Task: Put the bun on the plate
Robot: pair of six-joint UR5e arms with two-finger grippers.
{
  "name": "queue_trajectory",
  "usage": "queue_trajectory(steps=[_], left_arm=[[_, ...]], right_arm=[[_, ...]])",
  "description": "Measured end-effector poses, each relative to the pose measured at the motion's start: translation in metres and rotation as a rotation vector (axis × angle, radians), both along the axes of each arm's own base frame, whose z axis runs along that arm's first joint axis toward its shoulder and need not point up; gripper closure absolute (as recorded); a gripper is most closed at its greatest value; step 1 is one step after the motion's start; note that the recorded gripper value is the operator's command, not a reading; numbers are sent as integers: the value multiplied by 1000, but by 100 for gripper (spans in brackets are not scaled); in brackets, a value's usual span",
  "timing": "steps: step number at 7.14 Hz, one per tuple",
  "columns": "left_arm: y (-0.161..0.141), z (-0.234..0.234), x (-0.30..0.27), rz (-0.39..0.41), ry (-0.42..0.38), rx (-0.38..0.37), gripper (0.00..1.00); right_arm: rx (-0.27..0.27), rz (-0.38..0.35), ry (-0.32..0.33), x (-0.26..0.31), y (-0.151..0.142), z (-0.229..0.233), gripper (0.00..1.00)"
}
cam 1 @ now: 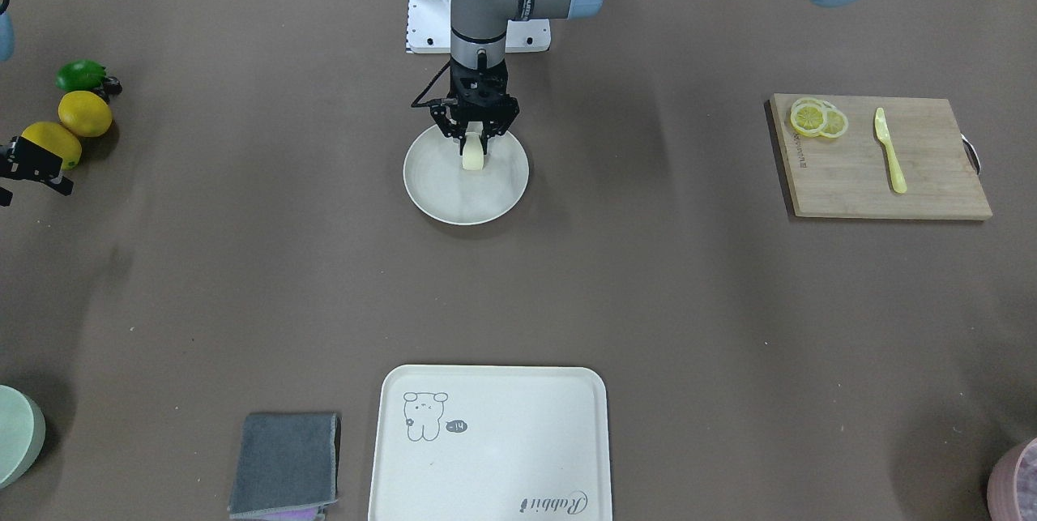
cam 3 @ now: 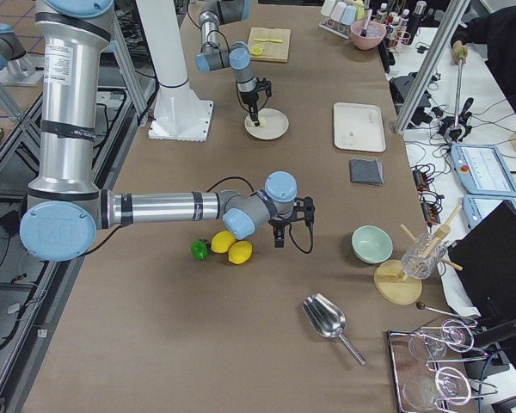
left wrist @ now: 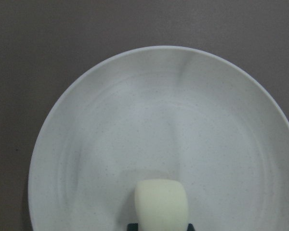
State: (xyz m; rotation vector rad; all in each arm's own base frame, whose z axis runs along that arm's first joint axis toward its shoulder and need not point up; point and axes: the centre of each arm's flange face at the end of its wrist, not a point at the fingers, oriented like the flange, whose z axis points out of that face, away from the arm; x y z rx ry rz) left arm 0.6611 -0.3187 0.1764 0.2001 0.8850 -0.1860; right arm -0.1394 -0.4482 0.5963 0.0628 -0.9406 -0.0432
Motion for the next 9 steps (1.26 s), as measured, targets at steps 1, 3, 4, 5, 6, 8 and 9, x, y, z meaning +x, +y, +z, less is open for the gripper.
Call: queue_trajectory(steps=[1,3,4,5,6,8,9], left_arm=[[-1,-3,2,1,5,3,44],[-5,-13,-2,6,13,21,3],[-10,-16,-11,18,7,48,3],[-17,-18,-24,21,0,70,3],[-24,-27,-44,23,-6,94,3],[-50,-33,-117,47,-32,122,3],[-76,-14,-166,78,-53,114,3]], right_arm=[[-3,4,-6,6,1,1,0],[-13,10,-17,14,3,3,0],[-16,11,-18,15,3,4,0],[-17,13,-19,16,3,5,0],[-18,16,-20,17,2,4,0],[-15,42,-22,29,-2,3,0],[-15,64,-20,39,-5,3,0]])
